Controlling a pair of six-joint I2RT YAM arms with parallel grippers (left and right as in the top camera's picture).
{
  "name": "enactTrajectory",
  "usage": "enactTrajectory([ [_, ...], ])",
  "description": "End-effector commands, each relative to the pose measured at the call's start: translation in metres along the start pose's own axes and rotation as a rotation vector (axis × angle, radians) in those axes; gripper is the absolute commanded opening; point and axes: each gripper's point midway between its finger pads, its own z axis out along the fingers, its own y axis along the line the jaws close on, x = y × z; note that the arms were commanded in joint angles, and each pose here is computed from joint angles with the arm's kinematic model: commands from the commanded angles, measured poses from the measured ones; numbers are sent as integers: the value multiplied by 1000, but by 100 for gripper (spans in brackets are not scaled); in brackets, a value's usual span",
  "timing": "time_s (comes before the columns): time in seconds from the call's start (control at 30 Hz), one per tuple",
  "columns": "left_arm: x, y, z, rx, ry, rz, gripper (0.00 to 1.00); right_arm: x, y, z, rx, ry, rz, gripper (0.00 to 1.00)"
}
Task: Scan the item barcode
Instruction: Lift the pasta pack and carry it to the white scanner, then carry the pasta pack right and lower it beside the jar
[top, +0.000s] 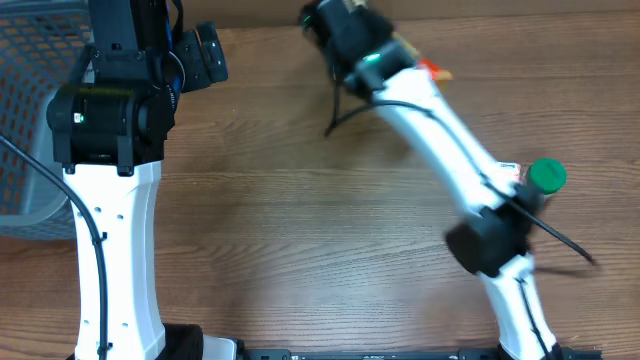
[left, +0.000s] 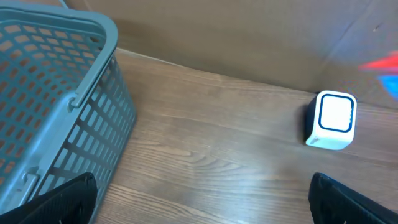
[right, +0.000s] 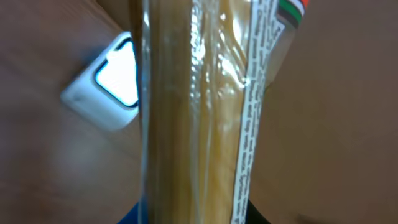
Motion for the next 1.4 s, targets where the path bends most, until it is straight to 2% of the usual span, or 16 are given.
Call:
enactTrajectory([
  [0.0, -4, 3, -3, -10, -14, 12, 100, 15, -45, -73, -243, -82, 379, 4],
  [0.1, -4, 4, -3, -10, -14, 12, 100, 63, -40, -67, -394, 68, 408, 4],
  [0.23, -4, 4, -3, -10, -14, 12, 100, 112, -37, -56, -574, 229, 558, 4],
  [0.43, -4, 4, -3, -10, -14, 12, 100, 202, -26, -28, -645, 543, 660, 4],
  [0.6, -4, 4, -3, -10, -14, 12, 100, 240, 4, -9, -681, 684, 659, 4],
  [0.73, -4, 4, -3, -10, -14, 12, 100, 258, 28, 16, -685, 707, 655, 4],
  [1.0, -4, 4, -3, -10, -14, 12, 100, 289, 33, 38, -546, 788, 667, 5],
  [1.23, -4, 4, -3, -10, -14, 12, 100, 292, 35, 39, -549, 793, 665, 62],
  [1.37, -4, 4, -3, -10, -14, 12, 100, 291, 34, 36, -548, 790, 666, 85],
])
